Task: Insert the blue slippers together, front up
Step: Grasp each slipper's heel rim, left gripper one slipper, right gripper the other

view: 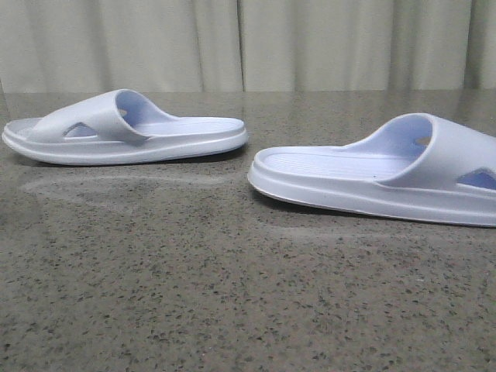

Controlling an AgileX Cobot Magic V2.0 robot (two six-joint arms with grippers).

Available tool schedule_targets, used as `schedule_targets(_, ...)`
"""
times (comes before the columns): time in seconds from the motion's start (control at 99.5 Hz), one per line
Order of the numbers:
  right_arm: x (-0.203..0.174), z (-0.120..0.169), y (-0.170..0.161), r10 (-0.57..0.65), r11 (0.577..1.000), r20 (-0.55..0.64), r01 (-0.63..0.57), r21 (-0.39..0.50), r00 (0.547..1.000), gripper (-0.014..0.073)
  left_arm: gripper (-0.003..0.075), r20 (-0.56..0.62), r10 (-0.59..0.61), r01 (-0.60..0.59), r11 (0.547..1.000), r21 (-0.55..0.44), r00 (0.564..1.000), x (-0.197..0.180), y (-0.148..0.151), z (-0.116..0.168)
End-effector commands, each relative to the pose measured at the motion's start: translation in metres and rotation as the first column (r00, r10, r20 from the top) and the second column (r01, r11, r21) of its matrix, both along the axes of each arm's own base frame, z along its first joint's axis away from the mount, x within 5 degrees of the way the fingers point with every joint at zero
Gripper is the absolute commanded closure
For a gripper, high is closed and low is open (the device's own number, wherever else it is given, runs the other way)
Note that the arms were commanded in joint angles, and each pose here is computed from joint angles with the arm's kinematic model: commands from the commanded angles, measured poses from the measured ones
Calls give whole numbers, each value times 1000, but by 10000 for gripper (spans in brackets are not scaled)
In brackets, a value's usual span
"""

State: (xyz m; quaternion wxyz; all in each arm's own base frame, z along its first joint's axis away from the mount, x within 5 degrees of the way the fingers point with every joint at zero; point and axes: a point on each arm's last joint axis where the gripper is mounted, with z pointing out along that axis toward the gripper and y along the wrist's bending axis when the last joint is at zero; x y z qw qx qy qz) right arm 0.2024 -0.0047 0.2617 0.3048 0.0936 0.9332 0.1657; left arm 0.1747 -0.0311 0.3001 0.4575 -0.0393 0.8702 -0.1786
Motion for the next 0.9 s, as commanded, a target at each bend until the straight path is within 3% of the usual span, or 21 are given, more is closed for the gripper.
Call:
schedule_targets(0.0,7,8,-5,-2,1000,39,1,26,999,299,274,91,24,-22,1000,-20,996,4,0,17)
schedule_targets(0.332,19,-7,-17,90,957,16,-91,276,996,323,274,97,21,-20,1000,-11,995,5,0,17)
schedule_targets(0.432,21,-13,-17,111,950,-14,-102,296,994,422,274,93,21,-20,1000,-11,995,5,0,16)
schedule_targets(0.603,22,-14,-18,113,950,-14,-104,293,994,703,274,46,21,-20,1000,-14,999,14,-1,8)
schedule_targets(0.895,22,-14,-19,102,954,-10,-95,284,995,702,276,-23,-2,1,999,-54,1000,49,-6,2)
